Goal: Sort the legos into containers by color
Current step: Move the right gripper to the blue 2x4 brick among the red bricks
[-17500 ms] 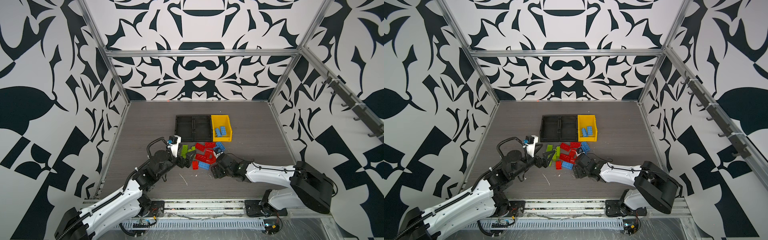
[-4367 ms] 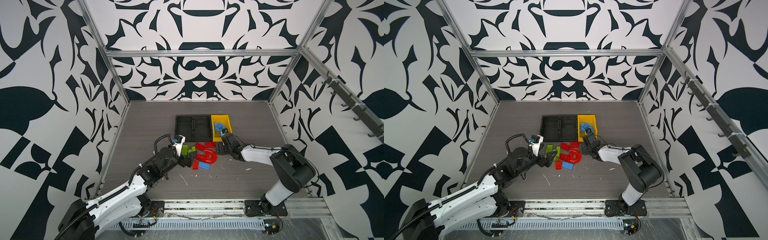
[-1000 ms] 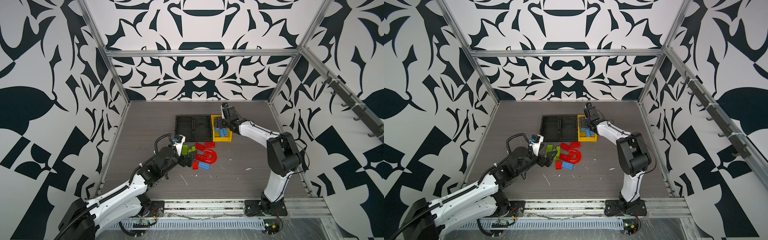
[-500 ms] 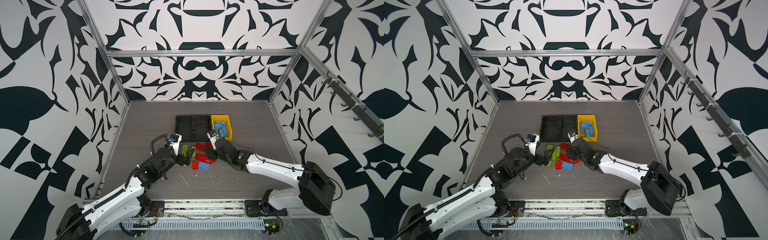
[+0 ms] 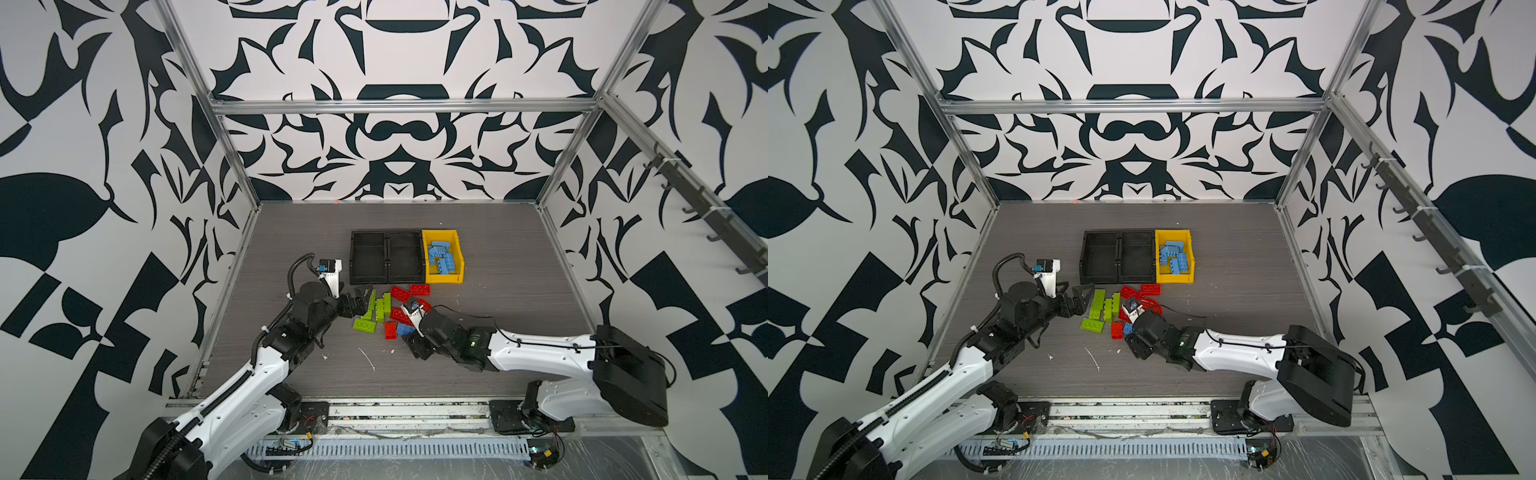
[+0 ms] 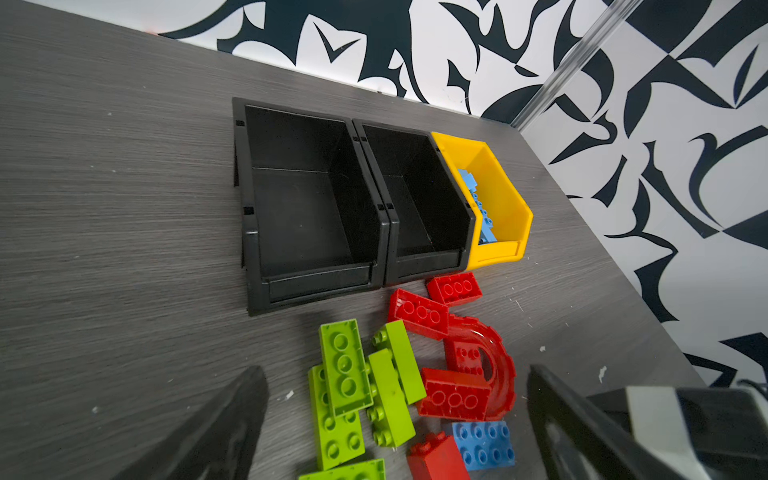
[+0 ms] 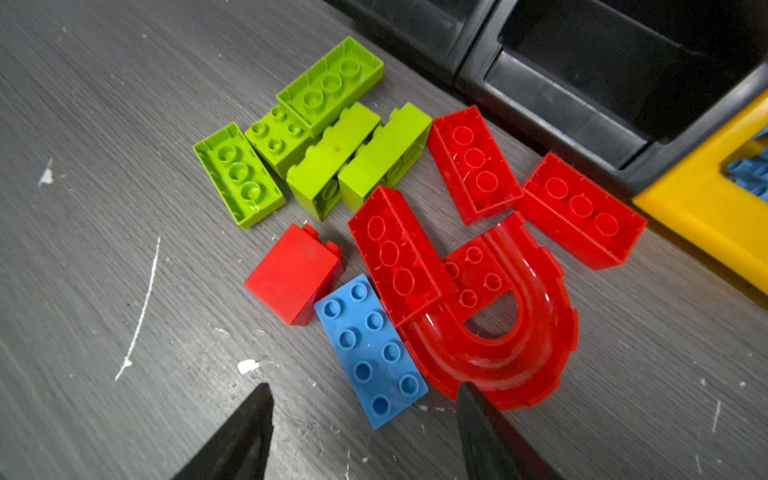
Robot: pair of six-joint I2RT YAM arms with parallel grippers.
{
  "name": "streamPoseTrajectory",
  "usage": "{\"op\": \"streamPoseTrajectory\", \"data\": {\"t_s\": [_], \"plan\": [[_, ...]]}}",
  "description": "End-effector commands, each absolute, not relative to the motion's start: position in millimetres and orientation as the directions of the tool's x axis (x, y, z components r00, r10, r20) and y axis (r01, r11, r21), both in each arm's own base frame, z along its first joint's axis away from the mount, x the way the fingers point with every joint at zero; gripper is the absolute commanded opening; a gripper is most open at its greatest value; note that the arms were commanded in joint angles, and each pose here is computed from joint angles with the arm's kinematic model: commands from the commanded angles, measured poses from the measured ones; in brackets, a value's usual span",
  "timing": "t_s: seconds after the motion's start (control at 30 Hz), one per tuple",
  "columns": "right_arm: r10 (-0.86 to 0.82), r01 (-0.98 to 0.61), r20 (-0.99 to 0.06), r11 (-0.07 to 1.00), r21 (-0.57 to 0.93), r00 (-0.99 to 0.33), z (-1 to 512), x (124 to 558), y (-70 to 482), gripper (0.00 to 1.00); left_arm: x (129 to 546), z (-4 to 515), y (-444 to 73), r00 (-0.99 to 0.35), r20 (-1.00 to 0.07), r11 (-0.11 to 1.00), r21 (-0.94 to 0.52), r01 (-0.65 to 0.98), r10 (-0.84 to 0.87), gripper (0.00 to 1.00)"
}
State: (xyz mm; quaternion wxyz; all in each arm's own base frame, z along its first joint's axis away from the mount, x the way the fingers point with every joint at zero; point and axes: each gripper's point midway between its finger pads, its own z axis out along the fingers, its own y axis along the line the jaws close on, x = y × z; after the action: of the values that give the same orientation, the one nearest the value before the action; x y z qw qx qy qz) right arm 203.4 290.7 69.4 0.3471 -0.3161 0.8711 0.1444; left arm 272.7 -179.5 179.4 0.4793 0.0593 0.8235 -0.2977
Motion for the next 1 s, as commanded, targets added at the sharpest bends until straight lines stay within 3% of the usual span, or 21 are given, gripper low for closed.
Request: {"op": "streamPoseTrajectory", "data": {"t_s": [0.0,0.47,0.97], "plan": [[-0.438,-0.661,-0.718,0.749,0.04,-0.54,80,208,304,0.73,269,181,-182,-0.541,-0.815,0.796,-0.461,0.391,-0.206,1.0],[-0.483,-0.659,-0.676,0.752,0.005,-0.557,60,217,317,0.73,269,184,-182,-0.535,-0.818,0.79,-0.466,0.398,-0.212,1.0],[-0.523,-0.74,-0.64,0.664,0.108,-0.563,61,154,340,0.73,267,187,-181,-0.526,-0.823,0.788,-0.465,0.404,-0.216,1.0]]}}
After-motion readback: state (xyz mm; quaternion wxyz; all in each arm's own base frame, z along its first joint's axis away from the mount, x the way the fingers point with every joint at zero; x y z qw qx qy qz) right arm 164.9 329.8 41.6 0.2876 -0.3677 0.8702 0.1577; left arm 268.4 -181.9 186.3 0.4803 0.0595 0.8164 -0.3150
